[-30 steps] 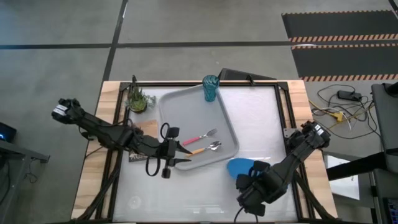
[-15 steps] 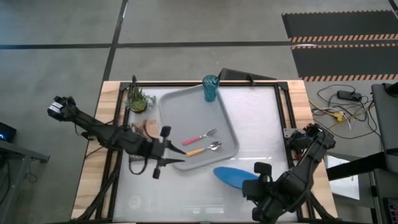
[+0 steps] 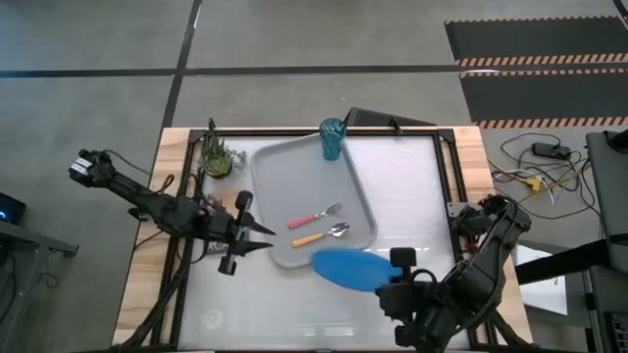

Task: Pick and place plate/cup/fork/spoon on tray
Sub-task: Put the blue plate under the blue cup on the gray serving tray

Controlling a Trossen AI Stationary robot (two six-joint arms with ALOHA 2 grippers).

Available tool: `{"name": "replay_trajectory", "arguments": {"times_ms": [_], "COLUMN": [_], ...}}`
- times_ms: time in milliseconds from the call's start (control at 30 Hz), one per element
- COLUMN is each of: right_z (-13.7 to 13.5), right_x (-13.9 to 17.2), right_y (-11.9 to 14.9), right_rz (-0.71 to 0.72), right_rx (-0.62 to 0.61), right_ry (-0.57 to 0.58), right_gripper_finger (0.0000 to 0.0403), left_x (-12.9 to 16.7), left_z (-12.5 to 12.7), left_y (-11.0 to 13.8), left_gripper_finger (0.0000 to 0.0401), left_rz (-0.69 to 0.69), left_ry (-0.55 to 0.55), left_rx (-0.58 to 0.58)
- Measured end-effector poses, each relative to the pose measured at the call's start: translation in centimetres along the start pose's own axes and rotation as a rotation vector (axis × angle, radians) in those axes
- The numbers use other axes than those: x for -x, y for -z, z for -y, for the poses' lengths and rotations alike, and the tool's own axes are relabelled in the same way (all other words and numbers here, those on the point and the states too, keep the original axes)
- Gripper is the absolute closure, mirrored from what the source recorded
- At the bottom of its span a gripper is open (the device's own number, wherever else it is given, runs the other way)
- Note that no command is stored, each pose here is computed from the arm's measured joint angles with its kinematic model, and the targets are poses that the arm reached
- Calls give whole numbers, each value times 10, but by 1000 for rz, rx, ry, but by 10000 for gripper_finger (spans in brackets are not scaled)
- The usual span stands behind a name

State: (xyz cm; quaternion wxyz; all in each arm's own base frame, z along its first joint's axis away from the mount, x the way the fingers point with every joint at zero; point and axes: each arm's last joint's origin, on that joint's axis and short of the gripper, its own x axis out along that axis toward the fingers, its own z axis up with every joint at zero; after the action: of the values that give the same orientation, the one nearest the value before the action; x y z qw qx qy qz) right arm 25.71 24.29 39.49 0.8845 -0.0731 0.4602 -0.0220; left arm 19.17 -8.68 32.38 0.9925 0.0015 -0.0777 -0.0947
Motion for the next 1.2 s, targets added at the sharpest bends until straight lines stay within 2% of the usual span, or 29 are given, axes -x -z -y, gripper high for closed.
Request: {"name": "replay_trajectory", "arguments": {"times_ms": [233, 533, 700, 867, 1200], "right_z": [24, 68, 99, 127, 163], "right_x": [-15, -61, -90, -116, -171], "right_y": [-14, -45, -54, -59, -54], "right_rz": [38, 20, -13, -23, -1], "right_rx": [164, 336, 371, 363, 398], "right_ry": [155, 242, 288, 269, 295], "right_gripper_finger": [394, 394, 394, 394, 394], "left_x": [7, 7, 7, 7, 8], "left_z": [-2, -2, -2, -2, -2], "left_y": [-1, 0, -1, -1, -1], "left_gripper_finger": [306, 306, 306, 306, 306], "left_rz": [54, 51, 54, 54, 57], "left_ry": [-3, -4, -4, -3, -3], "left_rx": [10, 9, 11, 12, 12]}}
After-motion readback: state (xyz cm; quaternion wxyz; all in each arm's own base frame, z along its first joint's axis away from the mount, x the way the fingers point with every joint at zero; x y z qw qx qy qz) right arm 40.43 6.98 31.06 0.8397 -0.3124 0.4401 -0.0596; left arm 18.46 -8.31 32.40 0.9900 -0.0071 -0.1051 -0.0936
